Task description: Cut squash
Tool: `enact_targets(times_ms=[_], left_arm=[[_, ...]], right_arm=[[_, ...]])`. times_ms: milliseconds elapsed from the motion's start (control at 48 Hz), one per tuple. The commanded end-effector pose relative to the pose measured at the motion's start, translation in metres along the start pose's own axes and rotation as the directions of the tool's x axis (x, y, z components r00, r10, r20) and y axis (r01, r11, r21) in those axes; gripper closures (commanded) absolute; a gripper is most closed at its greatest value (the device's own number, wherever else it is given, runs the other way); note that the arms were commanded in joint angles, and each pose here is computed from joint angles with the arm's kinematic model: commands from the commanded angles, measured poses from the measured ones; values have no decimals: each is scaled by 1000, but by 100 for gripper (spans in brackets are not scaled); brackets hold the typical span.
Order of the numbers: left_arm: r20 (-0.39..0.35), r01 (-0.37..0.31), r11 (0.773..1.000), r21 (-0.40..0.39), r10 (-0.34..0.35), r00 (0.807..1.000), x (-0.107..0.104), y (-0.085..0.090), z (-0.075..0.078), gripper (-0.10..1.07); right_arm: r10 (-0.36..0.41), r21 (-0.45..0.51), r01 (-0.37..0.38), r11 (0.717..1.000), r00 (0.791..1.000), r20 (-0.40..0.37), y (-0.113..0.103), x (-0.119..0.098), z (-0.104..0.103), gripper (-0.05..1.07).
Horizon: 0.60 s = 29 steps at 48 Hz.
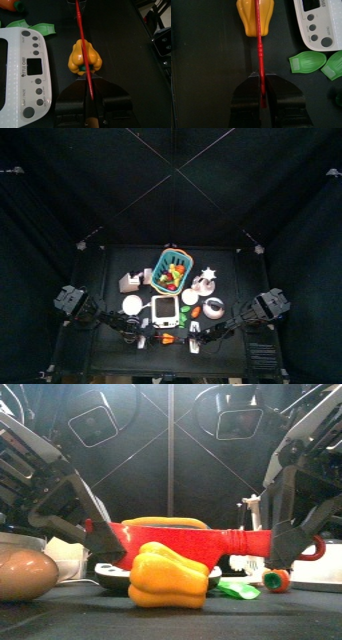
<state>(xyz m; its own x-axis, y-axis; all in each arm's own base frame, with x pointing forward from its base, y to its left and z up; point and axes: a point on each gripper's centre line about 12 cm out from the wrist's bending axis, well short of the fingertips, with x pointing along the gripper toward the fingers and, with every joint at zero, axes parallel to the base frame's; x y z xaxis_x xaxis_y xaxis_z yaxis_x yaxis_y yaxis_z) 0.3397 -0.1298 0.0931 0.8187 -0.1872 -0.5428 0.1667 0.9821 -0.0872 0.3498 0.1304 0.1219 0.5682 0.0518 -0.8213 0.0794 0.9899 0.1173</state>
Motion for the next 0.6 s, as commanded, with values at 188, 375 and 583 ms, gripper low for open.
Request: enact_targets(times_ms=[188, 375, 583], left_arm=[[13, 4, 1000, -2, -4, 1000, 2, -2, 5, 50], [-5, 0, 1000, -4, 0, 1000, 4, -2, 0, 50], [-24, -13, 1000, -19, 12, 1000, 7, 0, -6, 50]], right_arm=[[15, 13, -16, 1000, 999, 31, 3, -5, 11, 83], [15, 12, -15, 1000, 999, 30, 3, -5, 11, 83], [11, 8, -11, 1000, 1000, 23, 3, 0, 11, 83]])
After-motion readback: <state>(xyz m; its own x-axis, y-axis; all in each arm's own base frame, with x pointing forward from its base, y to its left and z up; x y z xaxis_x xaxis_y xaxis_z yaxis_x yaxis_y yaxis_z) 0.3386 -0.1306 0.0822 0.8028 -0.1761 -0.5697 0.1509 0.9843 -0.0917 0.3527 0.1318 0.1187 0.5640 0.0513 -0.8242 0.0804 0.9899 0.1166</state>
